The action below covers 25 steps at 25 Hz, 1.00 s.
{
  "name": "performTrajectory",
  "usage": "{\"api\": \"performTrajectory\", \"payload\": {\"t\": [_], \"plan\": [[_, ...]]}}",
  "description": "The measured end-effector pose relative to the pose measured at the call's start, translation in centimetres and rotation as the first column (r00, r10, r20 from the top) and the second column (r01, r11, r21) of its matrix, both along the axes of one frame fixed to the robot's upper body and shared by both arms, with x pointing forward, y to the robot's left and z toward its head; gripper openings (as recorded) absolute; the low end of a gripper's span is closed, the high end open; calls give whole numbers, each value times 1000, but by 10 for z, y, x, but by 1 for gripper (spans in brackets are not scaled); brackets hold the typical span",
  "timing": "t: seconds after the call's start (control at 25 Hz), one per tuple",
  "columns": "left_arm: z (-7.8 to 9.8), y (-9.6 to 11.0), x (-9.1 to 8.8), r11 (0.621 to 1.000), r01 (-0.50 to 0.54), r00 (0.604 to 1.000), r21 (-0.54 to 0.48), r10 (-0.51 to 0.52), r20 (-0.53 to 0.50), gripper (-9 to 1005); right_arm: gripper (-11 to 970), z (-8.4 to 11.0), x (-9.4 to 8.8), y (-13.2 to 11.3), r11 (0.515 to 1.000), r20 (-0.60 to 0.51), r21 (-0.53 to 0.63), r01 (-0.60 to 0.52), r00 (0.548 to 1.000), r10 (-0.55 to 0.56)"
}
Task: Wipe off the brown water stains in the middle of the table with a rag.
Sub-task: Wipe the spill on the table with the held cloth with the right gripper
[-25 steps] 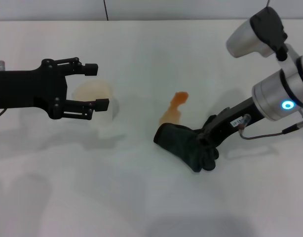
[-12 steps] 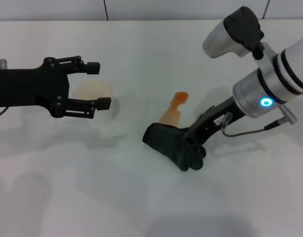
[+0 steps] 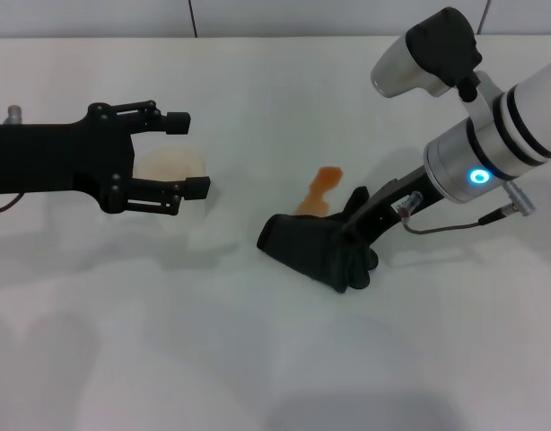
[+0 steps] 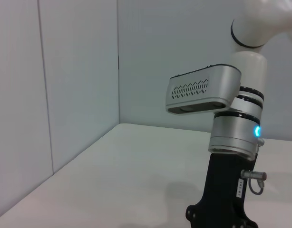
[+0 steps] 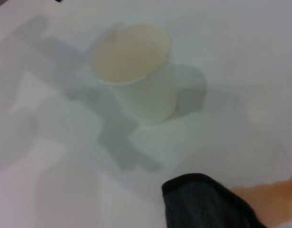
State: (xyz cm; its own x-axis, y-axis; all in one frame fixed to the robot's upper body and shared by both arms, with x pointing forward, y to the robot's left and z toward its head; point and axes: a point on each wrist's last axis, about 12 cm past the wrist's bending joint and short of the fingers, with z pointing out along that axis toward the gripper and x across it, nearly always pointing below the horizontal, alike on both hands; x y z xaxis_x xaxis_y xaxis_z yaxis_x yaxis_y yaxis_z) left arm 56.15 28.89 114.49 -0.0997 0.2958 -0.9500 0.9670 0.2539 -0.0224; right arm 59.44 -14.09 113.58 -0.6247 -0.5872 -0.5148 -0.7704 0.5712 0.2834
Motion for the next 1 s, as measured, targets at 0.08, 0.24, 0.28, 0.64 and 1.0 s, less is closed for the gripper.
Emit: {"api": "performTrajectory", "payload": {"t": [0.08,0.24,0.28,0.64,1.0], "plan": [[0,0,0,1000,0,1000,0,0,0,888,47,-1,1,0,1000,3,0,6,1000,-6],[-1,-1,0,1000,1,1000,-1,-1,-1,888,47,-5,4,-1,999,17,3,33,999,-33],[-1,-1,0,1000,1,1000,-1,-1,-1,888,47,-5,4,-1,999,17,3,33,999,-33],[-1,-1,-1,1000,1,1000,-2,-1,-2,888,46,-8,14,-3,996,76,14,87,993,-88],[-2,1,-2,1000,-3,1000,-3,3,-5,888,46,-11,24,-8,988,122,30,152,980,-155]]}}
